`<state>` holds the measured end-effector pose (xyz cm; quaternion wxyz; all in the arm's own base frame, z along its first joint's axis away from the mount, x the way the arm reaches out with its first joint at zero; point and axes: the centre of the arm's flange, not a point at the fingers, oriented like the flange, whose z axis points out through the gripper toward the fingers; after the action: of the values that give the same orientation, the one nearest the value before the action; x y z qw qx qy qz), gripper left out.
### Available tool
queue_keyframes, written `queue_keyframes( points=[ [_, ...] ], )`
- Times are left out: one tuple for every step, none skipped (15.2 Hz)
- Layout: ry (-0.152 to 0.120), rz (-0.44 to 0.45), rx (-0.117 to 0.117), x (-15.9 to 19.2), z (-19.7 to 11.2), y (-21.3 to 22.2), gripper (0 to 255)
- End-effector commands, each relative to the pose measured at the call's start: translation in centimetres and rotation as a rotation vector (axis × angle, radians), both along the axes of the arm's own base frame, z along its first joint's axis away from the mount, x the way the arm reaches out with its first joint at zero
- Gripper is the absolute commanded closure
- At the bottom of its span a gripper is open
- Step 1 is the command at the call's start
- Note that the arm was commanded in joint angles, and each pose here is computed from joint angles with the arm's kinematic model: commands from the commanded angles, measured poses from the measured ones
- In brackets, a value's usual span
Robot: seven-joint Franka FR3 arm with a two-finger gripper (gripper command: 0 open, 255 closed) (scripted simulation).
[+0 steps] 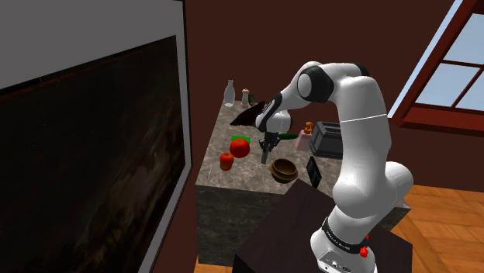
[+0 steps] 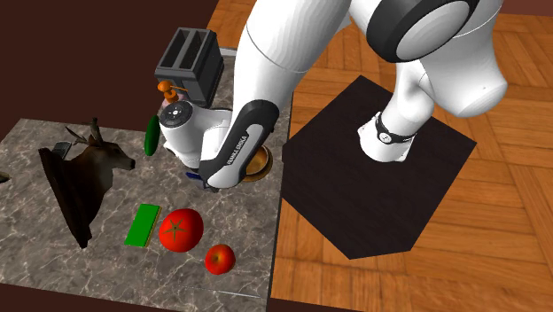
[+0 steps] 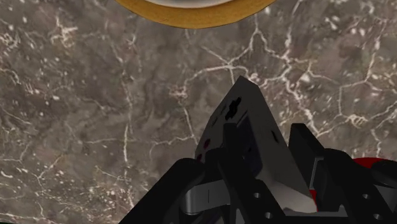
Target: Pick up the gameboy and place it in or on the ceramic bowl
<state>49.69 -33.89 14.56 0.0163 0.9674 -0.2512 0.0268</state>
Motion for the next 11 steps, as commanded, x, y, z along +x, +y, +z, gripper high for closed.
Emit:
queue_keyframes(
  points=[
    [0.0,0.0,0.0,0.0,0.0,0.0,255],
    [0.0,0.0,0.0,0.0,0.0,0.0,255],
    [0.0,0.0,0.0,0.0,0.0,0.0,255],
    [0.0,0.0,0.0,0.0,0.0,0.0,255],
    [0.0,0.0,0.0,0.0,0.0,0.0,255],
    [0.0,0.0,0.0,0.0,0.0,0.0,255],
    [0.0,0.0,0.0,0.0,0.0,0.0,255],
    [0.0,0.0,0.0,0.0,0.0,0.0,255],
    [0.0,0.0,0.0,0.0,0.5,0.0,255],
    [0.0,0.0,0.0,0.0,1.0,0.0,255],
    [0.0,0.0,0.0,0.0,1.6,0.0,255]
  ],
)
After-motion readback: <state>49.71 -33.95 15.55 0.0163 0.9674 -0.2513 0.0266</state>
